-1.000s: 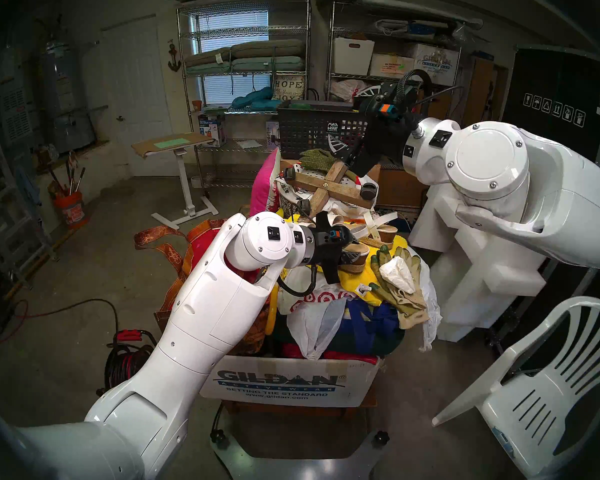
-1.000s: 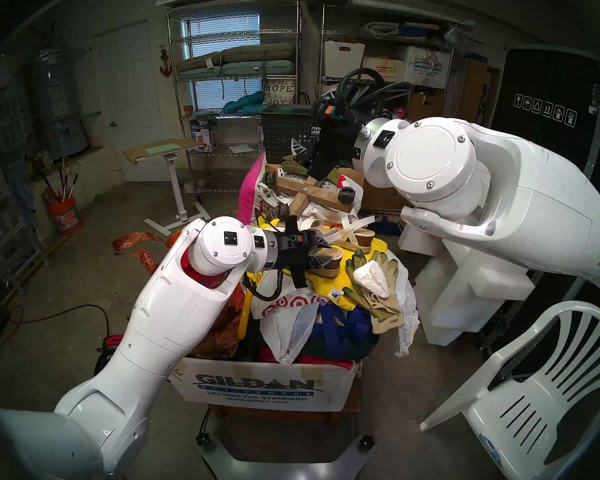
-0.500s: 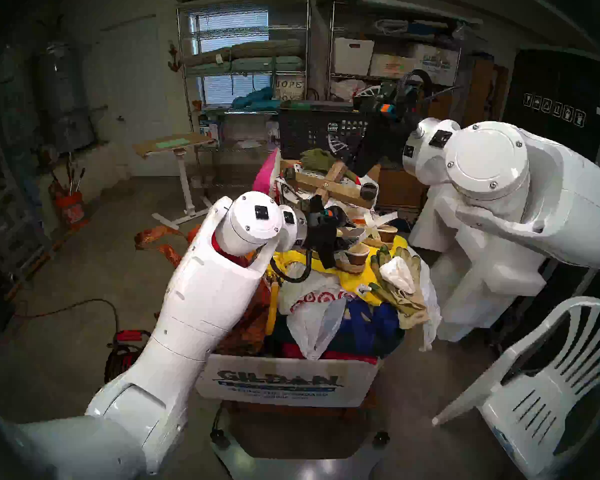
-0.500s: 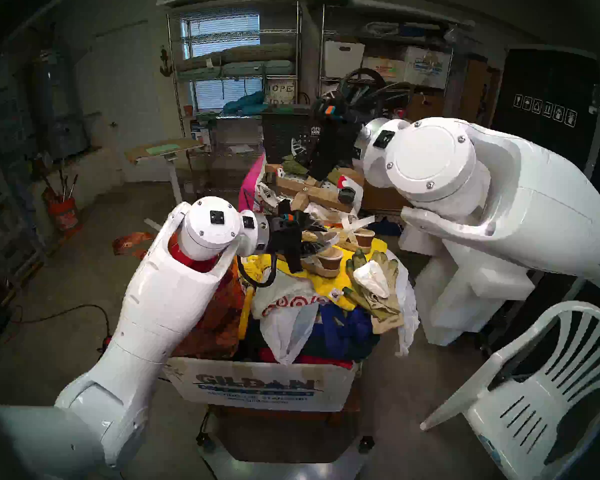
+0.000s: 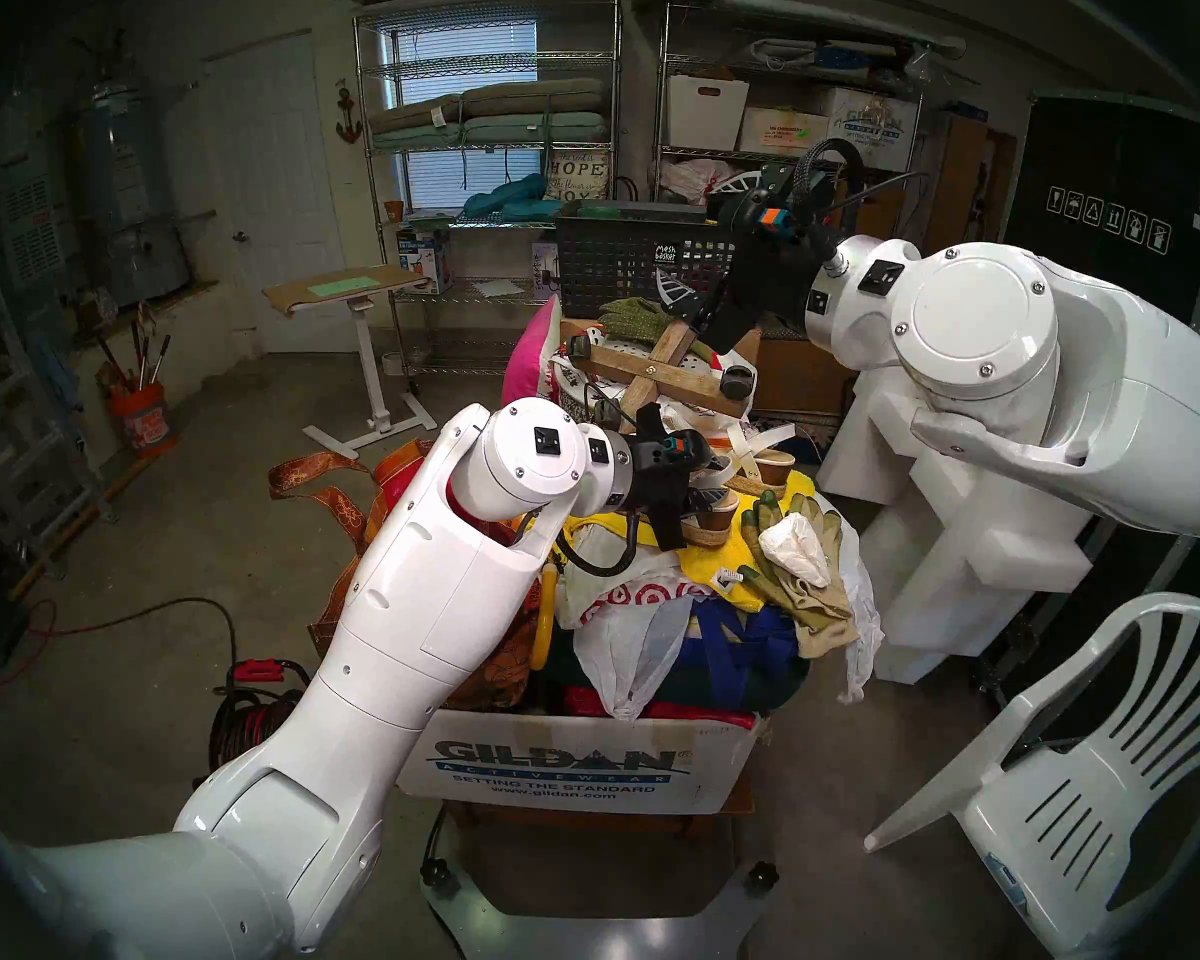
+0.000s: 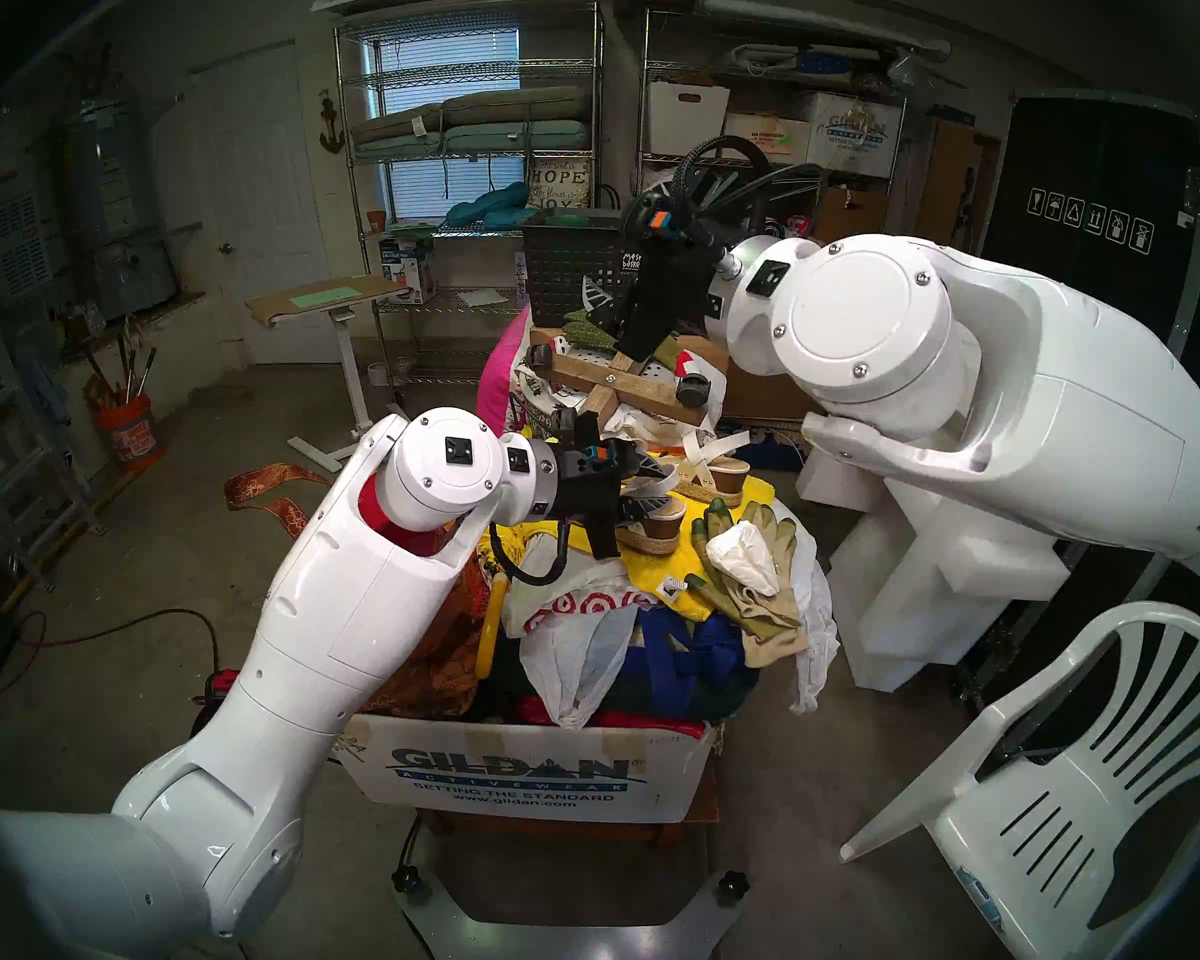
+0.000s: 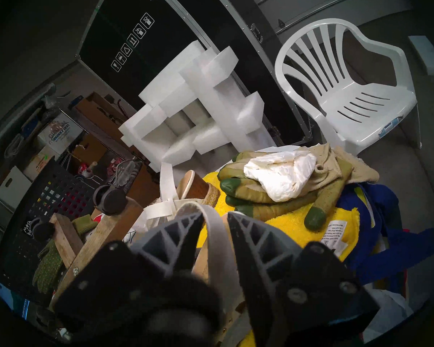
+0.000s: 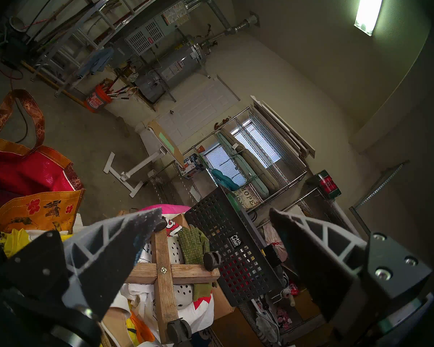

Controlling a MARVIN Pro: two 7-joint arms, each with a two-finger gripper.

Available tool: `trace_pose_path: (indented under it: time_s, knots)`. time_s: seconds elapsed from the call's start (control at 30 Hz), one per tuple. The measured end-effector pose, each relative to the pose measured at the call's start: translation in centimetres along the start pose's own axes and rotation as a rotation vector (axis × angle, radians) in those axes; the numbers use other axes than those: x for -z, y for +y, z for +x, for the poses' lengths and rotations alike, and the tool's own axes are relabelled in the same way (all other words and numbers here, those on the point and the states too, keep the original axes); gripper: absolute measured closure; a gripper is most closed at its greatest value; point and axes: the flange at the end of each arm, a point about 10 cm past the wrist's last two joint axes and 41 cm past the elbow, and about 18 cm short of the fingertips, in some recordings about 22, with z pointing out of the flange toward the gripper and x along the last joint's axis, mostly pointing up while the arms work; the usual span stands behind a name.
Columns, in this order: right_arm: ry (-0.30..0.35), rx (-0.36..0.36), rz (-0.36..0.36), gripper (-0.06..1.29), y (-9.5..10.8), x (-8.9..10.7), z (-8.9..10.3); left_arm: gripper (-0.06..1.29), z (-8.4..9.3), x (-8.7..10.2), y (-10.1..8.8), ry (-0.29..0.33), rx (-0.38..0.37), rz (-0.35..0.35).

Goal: Unbuckle a shoe

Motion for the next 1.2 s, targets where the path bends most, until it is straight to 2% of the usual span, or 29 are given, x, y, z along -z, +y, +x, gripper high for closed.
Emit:
trace_pose_path:
  time_s: [0.1, 0.3, 0.33, 0.37, 0.4, 0.43, 0.57, 0.7, 0.93, 1.2]
  knots:
    - [0.0, 0.0, 0.0, 0.03, 0.0, 0.0, 0.0, 0.7, -0.2, -0.2, 0.1, -0.007, -0.007, 0.003]
    - [0.0, 0.0, 0.0, 0.03, 0.0, 0.0, 0.0, 0.89, -1.1, -0.3, -0.2, -0.024, -0.013, 0.011]
    - [0.0, 0.0, 0.0, 0.03, 0.0, 0.0, 0.0, 0.92, -1.2, -0.3, -0.2, -0.025, -0.014, 0.012]
    - [0.0, 0.0, 0.0, 0.03, 0.0, 0.0, 0.0, 1.04, -1.4, -0.2, -0.3, -0.025, -0.015, 0.014]
    - [0.0, 0.0, 0.0, 0.03, 0.0, 0.0, 0.0, 1.04, -1.4, -0.1, -0.4, -0.025, -0.015, 0.015]
    - [0.0, 0.0, 0.0, 0.03, 0.0, 0.0, 0.0, 1.12, -1.5, 0.1, -0.5, -0.023, -0.015, 0.016]
    - [0.0, 0.0, 0.0, 0.03, 0.0, 0.0, 0.0, 1.24, -1.8, 1.2, -1.5, -0.018, -0.015, 0.012]
    - [0.0, 0.0, 0.0, 0.03, 0.0, 0.0, 0.0, 1.25, -1.9, 2.2, -2.4, -0.013, -0.017, 0.017]
    - [0.0, 0.0, 0.0, 0.03, 0.0, 0.0, 0.0, 1.25, -1.9, 5.5, -4.8, -0.001, -0.021, 0.02]
    - [0.0, 0.0, 0.0, 0.03, 0.0, 0.0, 0.0, 1.25, -3.5, 8.1, -5.3, -0.023, -0.032, -0.018]
